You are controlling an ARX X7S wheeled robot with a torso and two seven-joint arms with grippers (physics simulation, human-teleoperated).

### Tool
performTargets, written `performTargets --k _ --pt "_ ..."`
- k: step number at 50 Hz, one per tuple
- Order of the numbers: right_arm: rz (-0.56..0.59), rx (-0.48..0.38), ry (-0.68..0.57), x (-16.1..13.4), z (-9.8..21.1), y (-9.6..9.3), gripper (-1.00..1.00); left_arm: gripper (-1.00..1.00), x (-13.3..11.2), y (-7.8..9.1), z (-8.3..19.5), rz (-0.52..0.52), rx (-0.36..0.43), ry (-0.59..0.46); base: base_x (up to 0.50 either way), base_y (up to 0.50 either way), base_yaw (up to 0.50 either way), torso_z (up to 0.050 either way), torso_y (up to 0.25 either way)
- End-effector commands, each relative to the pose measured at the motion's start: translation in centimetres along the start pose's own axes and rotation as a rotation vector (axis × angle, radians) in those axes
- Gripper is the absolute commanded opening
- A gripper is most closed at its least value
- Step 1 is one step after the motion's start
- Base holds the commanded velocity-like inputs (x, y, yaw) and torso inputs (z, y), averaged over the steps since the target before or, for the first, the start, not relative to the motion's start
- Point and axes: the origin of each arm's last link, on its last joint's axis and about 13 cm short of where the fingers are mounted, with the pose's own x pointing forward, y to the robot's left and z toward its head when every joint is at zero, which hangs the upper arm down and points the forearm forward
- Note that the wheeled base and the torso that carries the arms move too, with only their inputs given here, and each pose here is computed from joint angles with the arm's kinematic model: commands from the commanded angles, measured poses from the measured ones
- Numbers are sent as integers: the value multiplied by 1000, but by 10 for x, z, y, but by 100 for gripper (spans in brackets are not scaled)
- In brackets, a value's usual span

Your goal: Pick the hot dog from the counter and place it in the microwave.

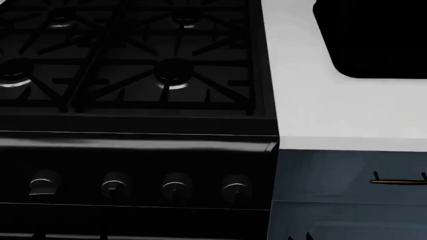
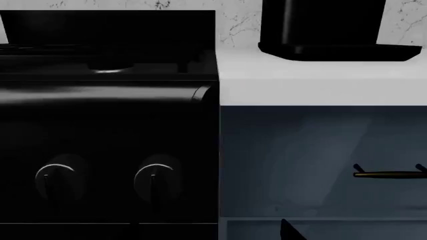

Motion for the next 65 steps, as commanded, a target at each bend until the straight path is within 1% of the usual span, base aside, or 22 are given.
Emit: performTargets --k 1,5,16,18,19,20,22,23,24,25,26,29,38,40,43,49,55,58,61,63,64,65 --pt "0 0 0 0 0 0 100 100 0 0 1 0 0 0 0 0 0 0 0" --pt "4 -2 -5 -2 0 2 100 100 -4 -1 1 -7 -18 1 0 0 0 0 0" --pt "16 -3 -13 -4 1 5 100 100 -10 -1 5 -12 -10 -7 0 0 0 0 0" --pt "17 -5 -15 -5 2 6 100 100 -12 -2 8 -26 -24 -39 0 0 0 0 0" --pt "19 -5 -17 -5 2 6 100 100 -12 -2 8 -40 5 -54 0 0 0 0 0" --pt "19 -5 -20 -5 3 6 100 100 -12 -2 8 -40 5 -54 0 0 0 0 0" --pt "19 -7 -22 -5 4 6 100 100 -14 -3 10 -55 -7 -64 0 0 0 0 0" --pt "20 -8 -24 -5 4 6 100 100 -15 -3 12 -51 -21 -95 0 0 0 0 0" --pt "19 -5 -26 -5 4 6 100 100 -16 -2 12 -55 -19 -79 0 0 0 0 0" --pt "20 -6 -26 -6 5 6 100 100 -17 -3 14 -59 -52 -95 0 0 0 36 0" --pt "20 -5 -26 -5 4 6 100 100 -16 -2 14 -44 -32 -80 0 0 0 50 0" --pt "23 -4 -31 -6 5 7 100 100 -16 -2 17 -40 -38 -84 0 0 0 50 0" --pt "26 -2 -41 -6 8 7 100 100 -17 -1 24 -34 -21 -111 0 0 0 50 0" --pt "22 -2 -41 -7 8 7 100 100 -17 -1 26 -30 -33 -111 0 0 0 50 0" --pt "21 1 -45 -7 10 6 100 100 -16 -2 27 -35 -23 -119 0 0 0 50 0" --pt "13 -21 -55 -5 19 6 100 100 -17 -3 34 -44 -17 -137 0 0 0 50 0" --pt "17 -10 -71 -7 27 6 100 100 -19 -3 41 -44 -18 -147 0 0 0 50 0" --pt "2 -23 -75 -6 33 4 100 100 -20 -2 47 -41 -28 -147 0 0 0 50 0" --pt "-5 -11 -102 -7 41 3 100 100 -22 -2 53 -51 -35 -162 0 0 0 50 0" --pt "-11 -9 -116 -5 46 1 100 100 -21 0 61 -45 -60 -167 0 0 0 50 0" --pt "-11 -18 -123 -4 51 -1 100 100 -20 1 68 -53 -59 -173 0 0 0 50 0" --pt "-15 -18 -128 -4 54 -2 100 100 -20 2 73 -86 -79 -170 0 0 0 50 0"
